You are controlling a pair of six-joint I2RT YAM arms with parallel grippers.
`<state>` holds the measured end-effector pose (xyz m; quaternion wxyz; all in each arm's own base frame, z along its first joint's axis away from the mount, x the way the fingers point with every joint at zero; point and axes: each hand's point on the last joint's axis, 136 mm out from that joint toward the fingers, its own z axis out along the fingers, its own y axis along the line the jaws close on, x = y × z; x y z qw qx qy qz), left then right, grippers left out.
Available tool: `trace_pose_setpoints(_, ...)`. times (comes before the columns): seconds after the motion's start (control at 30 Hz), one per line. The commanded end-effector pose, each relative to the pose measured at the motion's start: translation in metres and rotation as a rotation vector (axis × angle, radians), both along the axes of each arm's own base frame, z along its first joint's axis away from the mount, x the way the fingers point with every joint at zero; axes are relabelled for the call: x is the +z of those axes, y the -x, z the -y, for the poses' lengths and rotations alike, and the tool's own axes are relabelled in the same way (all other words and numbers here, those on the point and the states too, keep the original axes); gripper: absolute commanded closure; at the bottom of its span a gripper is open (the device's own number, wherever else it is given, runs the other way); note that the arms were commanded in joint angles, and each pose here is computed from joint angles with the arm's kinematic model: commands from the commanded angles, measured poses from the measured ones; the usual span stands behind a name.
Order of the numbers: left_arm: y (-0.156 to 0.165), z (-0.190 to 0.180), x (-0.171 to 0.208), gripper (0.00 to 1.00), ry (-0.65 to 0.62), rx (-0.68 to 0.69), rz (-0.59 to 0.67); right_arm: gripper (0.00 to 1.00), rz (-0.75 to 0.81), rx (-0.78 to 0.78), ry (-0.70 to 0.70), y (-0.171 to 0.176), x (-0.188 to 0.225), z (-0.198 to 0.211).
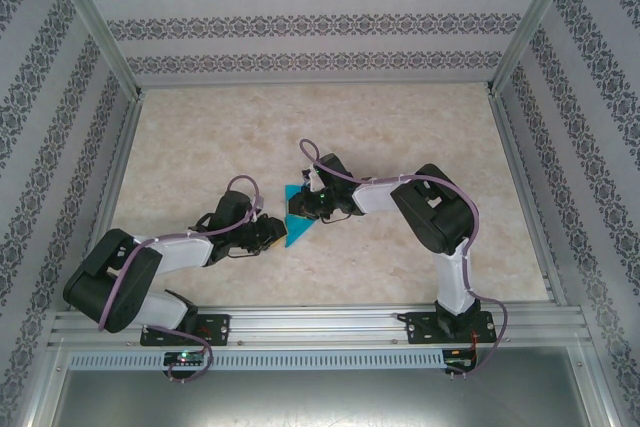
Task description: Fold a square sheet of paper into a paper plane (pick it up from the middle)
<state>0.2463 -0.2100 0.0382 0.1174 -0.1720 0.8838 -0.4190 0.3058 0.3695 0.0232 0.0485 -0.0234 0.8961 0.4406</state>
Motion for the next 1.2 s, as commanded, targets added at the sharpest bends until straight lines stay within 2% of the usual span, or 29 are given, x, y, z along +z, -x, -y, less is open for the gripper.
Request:
trace_pose_setpoints(0.0, -0.004, 0.001, 0.001, 0.77, -0.016, -0.025, 0.005, 0.84, -0.036, -0.014, 0.074, 0.009, -0.022, 0.01)
trace_pose_setpoints(0.37, -0.005, 0.009, -0.007, 0.79, -0.004, -0.05, -0.007, 0.84, -0.036, -0.012, 0.073, 0.01, -0.022, 0.009)
trace_pose_setpoints(0.7, 0.002, 0.007, -0.019, 0.92, -0.017, -0.049, -0.061, 0.84, -0.044, -0.013, 0.081, 0.012, -0.025, 0.01)
trace_pose_setpoints(0.9, 0.014, 0.001, -0.031, 0.95, -0.054, -0.048, -0.132, 0.84, -0.048, -0.015, 0.086, 0.013, -0.028, 0.011)
trace_pose_setpoints(1.17, 0.026, -0.005, -0.038, 0.91, -0.052, -0.029, -0.159, 0.84, -0.066, -0.016, 0.115, 0.016, -0.038, 0.015)
